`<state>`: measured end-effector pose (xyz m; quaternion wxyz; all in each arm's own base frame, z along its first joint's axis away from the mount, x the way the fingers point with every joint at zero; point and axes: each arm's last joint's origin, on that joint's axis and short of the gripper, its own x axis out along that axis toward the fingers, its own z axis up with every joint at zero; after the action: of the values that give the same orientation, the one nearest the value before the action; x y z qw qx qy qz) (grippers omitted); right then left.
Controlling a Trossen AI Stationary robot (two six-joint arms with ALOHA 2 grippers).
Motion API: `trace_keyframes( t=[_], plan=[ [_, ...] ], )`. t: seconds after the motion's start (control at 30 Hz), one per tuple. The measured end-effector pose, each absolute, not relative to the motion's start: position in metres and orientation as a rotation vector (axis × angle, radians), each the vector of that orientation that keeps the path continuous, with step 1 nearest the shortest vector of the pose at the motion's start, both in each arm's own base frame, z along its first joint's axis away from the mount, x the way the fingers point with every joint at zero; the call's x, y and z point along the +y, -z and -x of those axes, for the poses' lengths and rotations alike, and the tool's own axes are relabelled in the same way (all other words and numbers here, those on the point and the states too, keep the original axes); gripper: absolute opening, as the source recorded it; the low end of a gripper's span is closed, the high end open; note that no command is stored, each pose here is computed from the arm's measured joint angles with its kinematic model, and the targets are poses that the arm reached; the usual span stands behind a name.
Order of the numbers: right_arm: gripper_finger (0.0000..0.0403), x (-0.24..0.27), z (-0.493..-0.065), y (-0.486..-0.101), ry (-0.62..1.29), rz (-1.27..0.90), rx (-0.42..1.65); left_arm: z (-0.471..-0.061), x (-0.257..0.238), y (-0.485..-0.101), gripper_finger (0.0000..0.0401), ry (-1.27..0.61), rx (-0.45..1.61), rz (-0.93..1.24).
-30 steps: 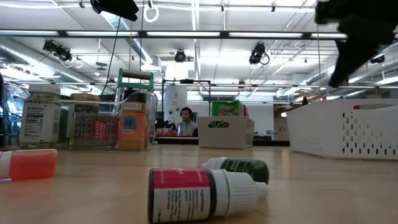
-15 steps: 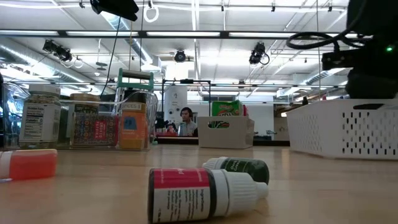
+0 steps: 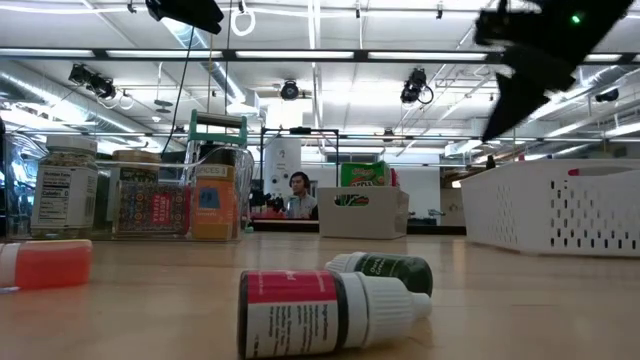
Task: Pick & Place Kitchen Items
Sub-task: Put the purple food coloring bottle into the white bin
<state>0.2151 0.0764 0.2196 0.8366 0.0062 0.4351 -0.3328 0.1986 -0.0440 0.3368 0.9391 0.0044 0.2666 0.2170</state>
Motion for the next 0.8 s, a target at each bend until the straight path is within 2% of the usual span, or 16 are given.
trace_keyframes(
  t=[0.23, 0.57, 0.8],
  plan=[
    [0.0199, 0.089, -0.244, -0.236, 0.508, 0.058, 0.719, -0.200, -0.044, -0.332, 0.0192, -0.452, 0.532, 0.030],
    [0.0199, 0.099, -0.263, -0.254, 0.340, 0.078, 0.546, -0.205, -0.057, -0.284, 0.0192, -0.317, 0.562, 0.052],
    [0.0199, 0.097, -0.270, -0.261, 0.298, 0.220, 0.492, -0.195, -0.082, -0.253, 0.0192, -0.251, 0.560, 0.287]
  ],
)
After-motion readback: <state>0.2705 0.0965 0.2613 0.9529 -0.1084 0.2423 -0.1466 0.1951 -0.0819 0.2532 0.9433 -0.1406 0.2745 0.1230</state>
